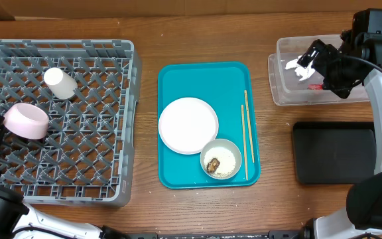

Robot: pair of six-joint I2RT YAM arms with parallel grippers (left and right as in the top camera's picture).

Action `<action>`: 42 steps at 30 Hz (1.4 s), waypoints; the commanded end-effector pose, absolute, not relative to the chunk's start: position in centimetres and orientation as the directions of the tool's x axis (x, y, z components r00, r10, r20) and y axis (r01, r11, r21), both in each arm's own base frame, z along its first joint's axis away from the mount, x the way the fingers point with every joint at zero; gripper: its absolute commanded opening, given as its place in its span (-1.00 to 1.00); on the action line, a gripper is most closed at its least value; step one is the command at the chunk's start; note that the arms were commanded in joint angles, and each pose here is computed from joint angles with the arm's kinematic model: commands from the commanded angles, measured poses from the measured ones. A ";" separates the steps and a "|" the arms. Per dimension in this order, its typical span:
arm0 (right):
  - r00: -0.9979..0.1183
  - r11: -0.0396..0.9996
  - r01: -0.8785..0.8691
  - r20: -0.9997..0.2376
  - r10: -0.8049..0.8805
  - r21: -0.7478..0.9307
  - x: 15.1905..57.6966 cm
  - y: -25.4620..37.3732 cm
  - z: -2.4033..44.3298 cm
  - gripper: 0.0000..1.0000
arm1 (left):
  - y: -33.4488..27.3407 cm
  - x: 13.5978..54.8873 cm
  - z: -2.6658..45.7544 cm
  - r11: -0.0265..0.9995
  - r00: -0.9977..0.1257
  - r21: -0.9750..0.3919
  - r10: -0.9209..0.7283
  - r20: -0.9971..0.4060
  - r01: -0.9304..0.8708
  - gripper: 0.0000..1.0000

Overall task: Sort waste into correct bins and load items into the dishwasher
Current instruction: 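Lower the pink saucer into the rack's left side and place it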

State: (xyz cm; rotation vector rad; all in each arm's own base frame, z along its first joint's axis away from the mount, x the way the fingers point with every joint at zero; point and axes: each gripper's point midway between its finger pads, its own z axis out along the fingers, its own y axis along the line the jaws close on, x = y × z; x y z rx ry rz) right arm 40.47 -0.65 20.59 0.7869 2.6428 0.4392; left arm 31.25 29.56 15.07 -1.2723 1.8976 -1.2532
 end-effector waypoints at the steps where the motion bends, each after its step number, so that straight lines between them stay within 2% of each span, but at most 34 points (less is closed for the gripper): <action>1: -0.781 0.795 0.461 -0.246 0.575 0.394 40.5 -0.7 20.9 1.00 | 29.5 31.0 14.3 0.093 -0.400 -0.885 -0.910 0.111 -0.457 -0.47; 8: -0.781 0.795 0.461 -0.246 0.575 0.394 40.5 -0.7 20.9 1.00 | 30.4 30.2 13.3 0.126 -0.376 -0.835 -0.921 0.102 -0.536 -0.29; 14: -0.780 0.795 0.461 -0.246 0.575 0.394 40.5 -0.7 20.9 1.00 | 31.6 29.0 13.0 0.119 -0.335 -0.793 -0.936 0.112 -0.597 -0.29; 16: -0.781 0.795 0.461 -0.246 0.575 0.394 40.5 -0.7 20.9 1.00 | 31.6 28.9 13.3 0.113 -0.333 -0.793 -0.935 0.118 -0.599 -0.42; 20: -0.780 0.795 0.461 -0.246 0.575 0.394 40.5 -0.7 20.9 1.00 | 31.0 29.5 14.3 0.116 -0.353 -0.807 -0.928 0.120 -0.580 -0.92; 24: -0.780 0.795 0.461 -0.246 0.575 0.394 40.5 -0.7 20.9 1.00 | 30.0 30.9 16.2 0.149 -0.403 -0.834 -0.910 0.094 -0.531 -0.92; 29: -0.781 0.795 0.461 -0.246 0.575 0.394 40.5 -0.7 20.9 1.00 | 28.9 32.5 19.0 0.262 -0.473 -0.812 -0.881 0.020 -0.522 -0.92; 32: -0.780 0.795 0.461 -0.246 0.575 0.394 40.5 -0.7 20.9 1.00 | 28.5 33.5 19.7 0.374 -0.516 -0.739 -0.856 -0.042 -0.560 -0.92; 35: -0.781 0.795 0.461 -0.246 0.575 0.394 40.5 -0.7 20.9 1.00 | 27.9 34.4 18.5 0.463 -0.539 -0.600 -0.840 -0.062 -0.653 -0.92; 39: -0.780 0.795 0.461 -0.246 0.575 0.394 40.5 -0.7 20.9 1.00 | 27.3 34.9 15.8 0.546 -0.558 -0.348 -0.826 -0.073 -0.762 -0.92; 42: -0.780 0.795 0.461 -0.246 0.575 0.394 40.5 -0.7 20.9 1.00 | 26.6 35.6 14.9 0.581 -0.577 -0.236 -0.811 -0.091 -0.779 -0.92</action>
